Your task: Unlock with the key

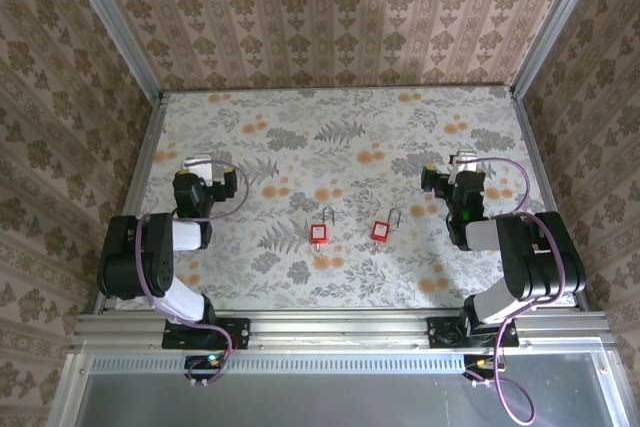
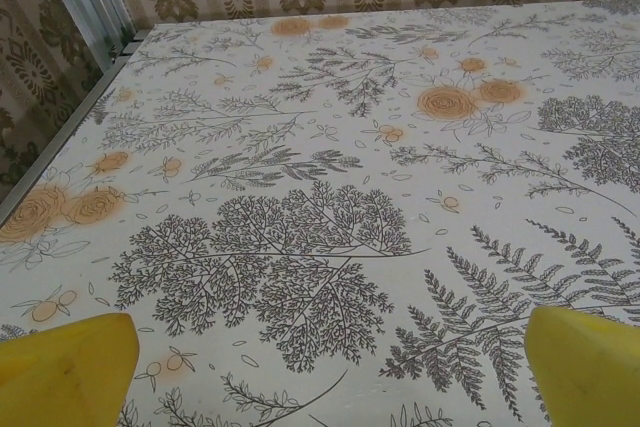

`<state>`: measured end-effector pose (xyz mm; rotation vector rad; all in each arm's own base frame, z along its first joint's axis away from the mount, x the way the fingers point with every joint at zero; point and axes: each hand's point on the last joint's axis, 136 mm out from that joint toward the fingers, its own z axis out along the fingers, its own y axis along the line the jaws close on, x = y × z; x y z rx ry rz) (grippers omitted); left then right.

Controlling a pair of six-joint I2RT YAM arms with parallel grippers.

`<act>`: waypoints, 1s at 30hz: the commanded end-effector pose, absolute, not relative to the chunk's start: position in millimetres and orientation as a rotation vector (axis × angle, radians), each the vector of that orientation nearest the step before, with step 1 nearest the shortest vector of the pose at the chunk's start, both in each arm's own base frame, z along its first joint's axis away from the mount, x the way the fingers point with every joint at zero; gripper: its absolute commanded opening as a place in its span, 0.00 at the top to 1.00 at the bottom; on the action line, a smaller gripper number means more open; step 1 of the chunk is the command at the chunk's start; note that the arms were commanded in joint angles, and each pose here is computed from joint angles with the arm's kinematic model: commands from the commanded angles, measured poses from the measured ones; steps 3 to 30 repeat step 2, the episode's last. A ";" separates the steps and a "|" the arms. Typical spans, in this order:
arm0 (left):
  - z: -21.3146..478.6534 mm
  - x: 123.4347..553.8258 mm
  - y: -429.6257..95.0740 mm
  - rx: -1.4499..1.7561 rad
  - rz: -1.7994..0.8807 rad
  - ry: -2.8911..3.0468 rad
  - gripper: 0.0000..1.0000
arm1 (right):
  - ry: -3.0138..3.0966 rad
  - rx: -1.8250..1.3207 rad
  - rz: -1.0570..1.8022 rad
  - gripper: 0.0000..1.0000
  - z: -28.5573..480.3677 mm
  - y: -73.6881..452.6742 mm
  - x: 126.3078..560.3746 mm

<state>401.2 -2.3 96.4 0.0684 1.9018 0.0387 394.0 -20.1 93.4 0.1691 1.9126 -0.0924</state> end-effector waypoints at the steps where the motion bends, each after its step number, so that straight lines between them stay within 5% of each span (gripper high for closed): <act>1: 95.7 399.7 1.1 0.078 0.064 1.904 0.00 | 1.894 0.175 -0.108 0.00 99.3 -23.1 394.7; 30: 96.3 399.2 0.6 0.079 0.062 1.900 0.00 | 1.892 0.174 -0.110 0.00 99.5 -23.2 394.3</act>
